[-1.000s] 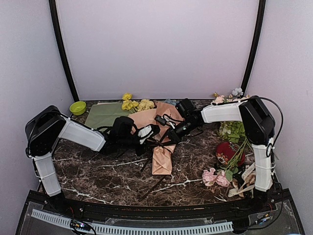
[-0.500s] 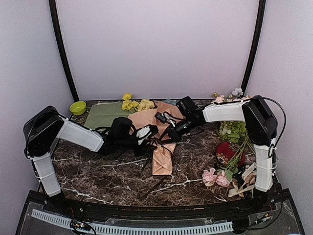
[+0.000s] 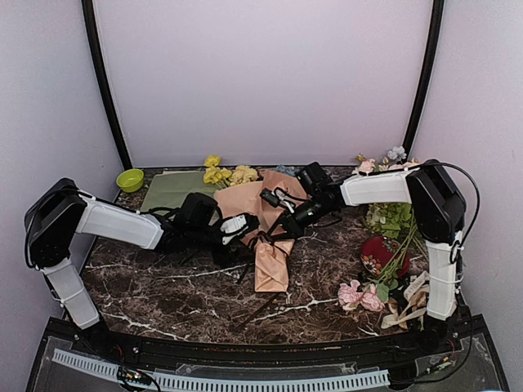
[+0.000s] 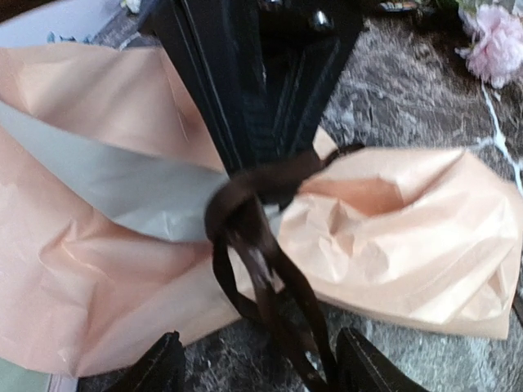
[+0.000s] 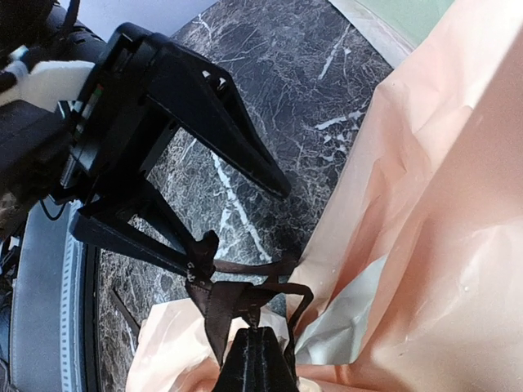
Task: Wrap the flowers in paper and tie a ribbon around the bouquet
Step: Pick up the left side of the half-tied ribbon from the folded bouquet.
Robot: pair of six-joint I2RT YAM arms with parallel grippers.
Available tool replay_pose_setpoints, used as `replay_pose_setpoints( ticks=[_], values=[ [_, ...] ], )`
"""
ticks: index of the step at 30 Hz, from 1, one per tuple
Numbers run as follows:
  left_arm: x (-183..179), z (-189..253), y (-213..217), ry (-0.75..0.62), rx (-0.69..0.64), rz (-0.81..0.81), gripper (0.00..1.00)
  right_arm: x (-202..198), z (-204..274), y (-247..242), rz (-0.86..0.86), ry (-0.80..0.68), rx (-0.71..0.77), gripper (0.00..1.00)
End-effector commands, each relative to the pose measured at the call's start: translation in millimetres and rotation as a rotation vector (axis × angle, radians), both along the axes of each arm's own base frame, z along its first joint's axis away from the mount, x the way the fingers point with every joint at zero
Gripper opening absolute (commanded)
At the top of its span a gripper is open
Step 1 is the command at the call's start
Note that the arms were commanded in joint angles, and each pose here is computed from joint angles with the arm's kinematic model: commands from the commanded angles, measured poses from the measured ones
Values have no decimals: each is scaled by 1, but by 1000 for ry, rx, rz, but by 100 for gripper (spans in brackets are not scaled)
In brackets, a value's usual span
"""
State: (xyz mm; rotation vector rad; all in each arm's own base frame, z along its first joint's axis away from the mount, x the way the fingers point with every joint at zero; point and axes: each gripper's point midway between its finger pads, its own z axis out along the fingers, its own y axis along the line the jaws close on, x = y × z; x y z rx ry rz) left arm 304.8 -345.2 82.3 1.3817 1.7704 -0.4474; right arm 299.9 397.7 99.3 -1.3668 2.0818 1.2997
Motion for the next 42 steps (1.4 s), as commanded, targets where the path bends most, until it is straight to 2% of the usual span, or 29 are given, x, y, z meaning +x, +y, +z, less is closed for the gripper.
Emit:
replay_pose_setpoints(
  ticks=[1,8,13,15,24,32,37,41,42],
  values=[
    [-6,-13,29,30,128,-16,66,0,20,2,-4,-45,30,0],
    [-5,1,3,85,-26,-64,66,0,21,3,-10,-42,37,0],
    [-15,1,-9,148,-89,-121,59,1,22,3,-15,-45,36,0],
    [-14,-1,-9,149,-88,-116,54,1,20,2,-17,-42,32,0],
    [-10,-7,-12,157,-68,-121,55,2,22,4,-17,-45,38,0],
    [-12,-15,-13,183,-50,-130,48,2,22,4,-17,-41,39,0],
    [-12,-16,-12,187,-46,-131,27,3,22,4,-21,-42,38,0],
    [-13,-17,-10,198,-35,-118,1,9,27,2,-62,-62,28,0],
    [-12,-18,-8,197,-30,-110,0,10,27,1,-78,-66,22,0]
  ],
)
